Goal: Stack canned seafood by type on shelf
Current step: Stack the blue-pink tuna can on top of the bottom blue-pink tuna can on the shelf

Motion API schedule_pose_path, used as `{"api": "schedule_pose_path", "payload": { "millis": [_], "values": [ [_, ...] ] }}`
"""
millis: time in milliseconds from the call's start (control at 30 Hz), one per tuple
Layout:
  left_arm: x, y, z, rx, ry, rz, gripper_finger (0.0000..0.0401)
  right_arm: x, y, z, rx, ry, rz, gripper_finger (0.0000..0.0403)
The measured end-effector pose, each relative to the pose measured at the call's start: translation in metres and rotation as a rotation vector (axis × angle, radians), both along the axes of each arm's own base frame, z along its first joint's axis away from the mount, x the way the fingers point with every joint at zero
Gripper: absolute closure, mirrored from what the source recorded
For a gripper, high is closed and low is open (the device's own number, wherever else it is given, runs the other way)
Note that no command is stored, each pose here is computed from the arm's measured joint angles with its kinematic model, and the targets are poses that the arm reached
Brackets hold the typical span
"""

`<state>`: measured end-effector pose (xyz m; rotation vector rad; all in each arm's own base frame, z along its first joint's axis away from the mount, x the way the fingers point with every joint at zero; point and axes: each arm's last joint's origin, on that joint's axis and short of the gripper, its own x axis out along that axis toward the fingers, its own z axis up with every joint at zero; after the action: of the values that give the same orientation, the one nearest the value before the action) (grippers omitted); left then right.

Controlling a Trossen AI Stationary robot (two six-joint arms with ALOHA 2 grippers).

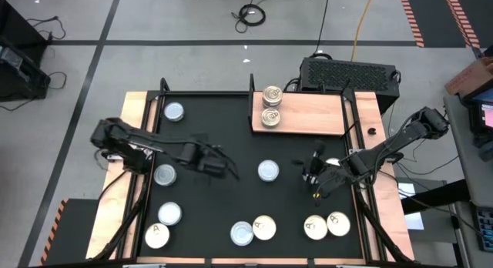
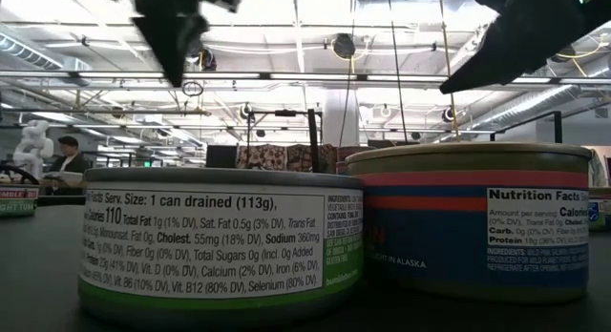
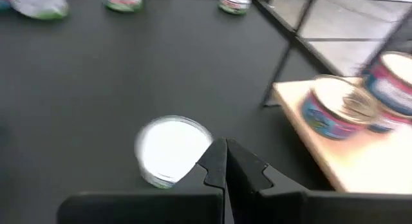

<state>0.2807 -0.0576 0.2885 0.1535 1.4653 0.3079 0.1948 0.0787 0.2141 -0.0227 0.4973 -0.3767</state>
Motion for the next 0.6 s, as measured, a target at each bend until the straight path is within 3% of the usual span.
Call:
{"api": "schedule_pose_path", "payload": {
  "millis": [300,600],
  "values": [
    [-0.028,-0.027,-0.008,-0.167,-0.083,0.256,0.0351,0.002,0.013,0.001,0.099,-0.018,0.129,0.0403],
    [-0.043,-0.084,-0.021,-0.288,-0.059,0.548,0.0351,0.007,0.057,-0.021,0.191,-0.039,0.223,0.0403]
  ]
}}
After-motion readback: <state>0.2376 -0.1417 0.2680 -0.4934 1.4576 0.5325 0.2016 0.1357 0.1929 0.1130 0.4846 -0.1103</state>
